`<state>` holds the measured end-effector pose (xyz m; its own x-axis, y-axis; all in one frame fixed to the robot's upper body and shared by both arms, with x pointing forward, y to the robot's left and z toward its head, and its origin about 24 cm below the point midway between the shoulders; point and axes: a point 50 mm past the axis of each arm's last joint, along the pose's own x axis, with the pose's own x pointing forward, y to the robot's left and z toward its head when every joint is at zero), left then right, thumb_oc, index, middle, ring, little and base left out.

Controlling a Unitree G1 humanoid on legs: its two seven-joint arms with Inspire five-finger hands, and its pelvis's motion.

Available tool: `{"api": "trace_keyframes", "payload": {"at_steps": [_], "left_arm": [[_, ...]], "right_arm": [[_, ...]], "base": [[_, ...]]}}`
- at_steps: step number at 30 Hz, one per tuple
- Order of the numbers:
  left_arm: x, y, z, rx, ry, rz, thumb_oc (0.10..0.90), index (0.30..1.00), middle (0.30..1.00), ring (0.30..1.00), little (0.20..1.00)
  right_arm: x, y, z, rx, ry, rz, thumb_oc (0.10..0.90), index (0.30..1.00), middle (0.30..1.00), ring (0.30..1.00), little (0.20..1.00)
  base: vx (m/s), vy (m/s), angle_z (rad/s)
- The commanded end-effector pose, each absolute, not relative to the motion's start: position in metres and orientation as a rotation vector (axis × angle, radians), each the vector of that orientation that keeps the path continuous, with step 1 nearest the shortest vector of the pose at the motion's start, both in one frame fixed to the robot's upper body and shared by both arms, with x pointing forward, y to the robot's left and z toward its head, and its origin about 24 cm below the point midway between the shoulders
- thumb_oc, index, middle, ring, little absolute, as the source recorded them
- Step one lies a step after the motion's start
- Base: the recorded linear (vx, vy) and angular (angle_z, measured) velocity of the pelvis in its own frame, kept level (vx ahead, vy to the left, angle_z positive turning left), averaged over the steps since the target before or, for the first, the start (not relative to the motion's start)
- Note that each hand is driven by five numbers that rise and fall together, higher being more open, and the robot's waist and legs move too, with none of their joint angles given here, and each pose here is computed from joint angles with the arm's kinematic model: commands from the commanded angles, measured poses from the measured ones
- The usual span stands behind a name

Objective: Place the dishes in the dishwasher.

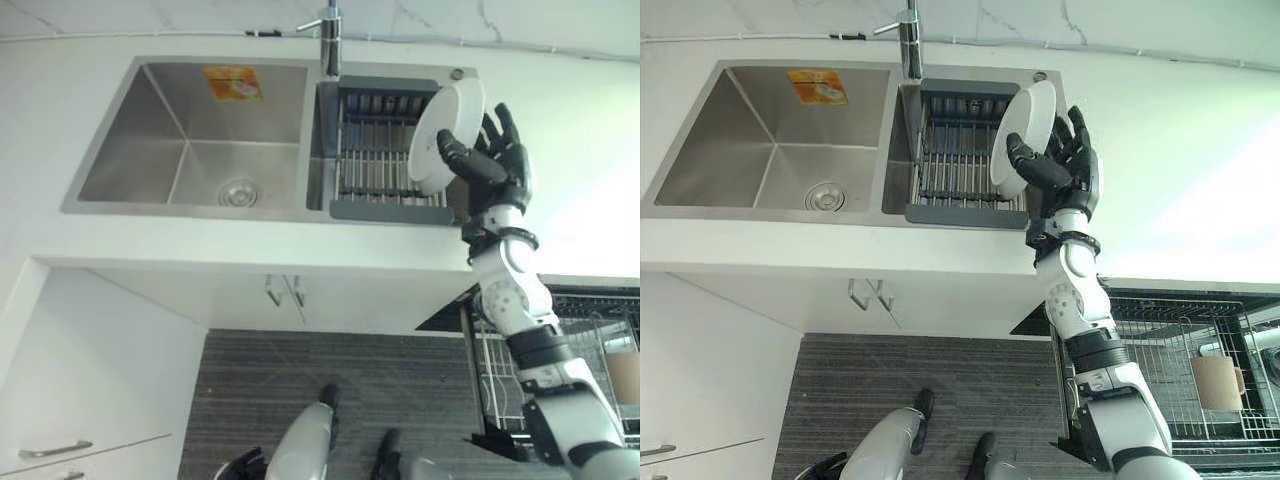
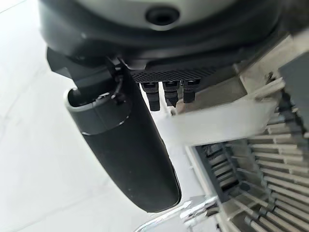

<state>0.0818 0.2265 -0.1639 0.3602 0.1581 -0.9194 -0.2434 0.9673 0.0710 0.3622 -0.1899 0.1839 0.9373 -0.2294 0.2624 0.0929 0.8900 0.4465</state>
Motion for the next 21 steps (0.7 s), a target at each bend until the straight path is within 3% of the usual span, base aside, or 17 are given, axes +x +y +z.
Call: {"api": "trace_keyframes", "payload": {"at_steps": [1,10,11,12,21], "left_arm": [[0.063,0.247,-0.163,-0.028,1.221,0.305,0.8,0.9,0.9,0.9,0.9],[0.072,0.252,-0.159,0.012,1.191,0.284,0.8,0.9,0.9,0.9,0.9],[0.074,0.253,-0.158,0.018,1.187,0.278,0.8,0.9,0.9,0.9,0.9],[0.075,0.254,-0.158,0.021,1.186,0.276,0.8,0.9,0.9,0.9,0.9],[0.077,0.258,-0.156,0.033,1.181,0.277,0.8,0.9,0.9,0.9,0.9]], "right_arm": [[0.355,-0.201,0.263,0.395,-0.607,-0.136,0.8,0.9,0.9,0.9,0.9],[0.372,-0.227,0.264,0.229,-0.509,-0.265,0.8,0.9,0.9,0.9,0.9],[0.374,-0.229,0.266,0.209,-0.51,-0.272,0.649,0.674,0.674,0.674,0.674],[0.374,-0.23,0.269,0.198,-0.513,-0.279,0.4,0.3,0.3,0.3,0.3],[0.378,-0.231,0.281,0.164,-0.53,-0.287,0.4,0.3,0.3,0.3,0.3]], "base": [[0.0,0.0,0.0],[-0.02,0.006,0.06],[-0.03,0.001,0.08],[-0.04,-0.001,0.03],[-0.01,0.002,0.02]]}}
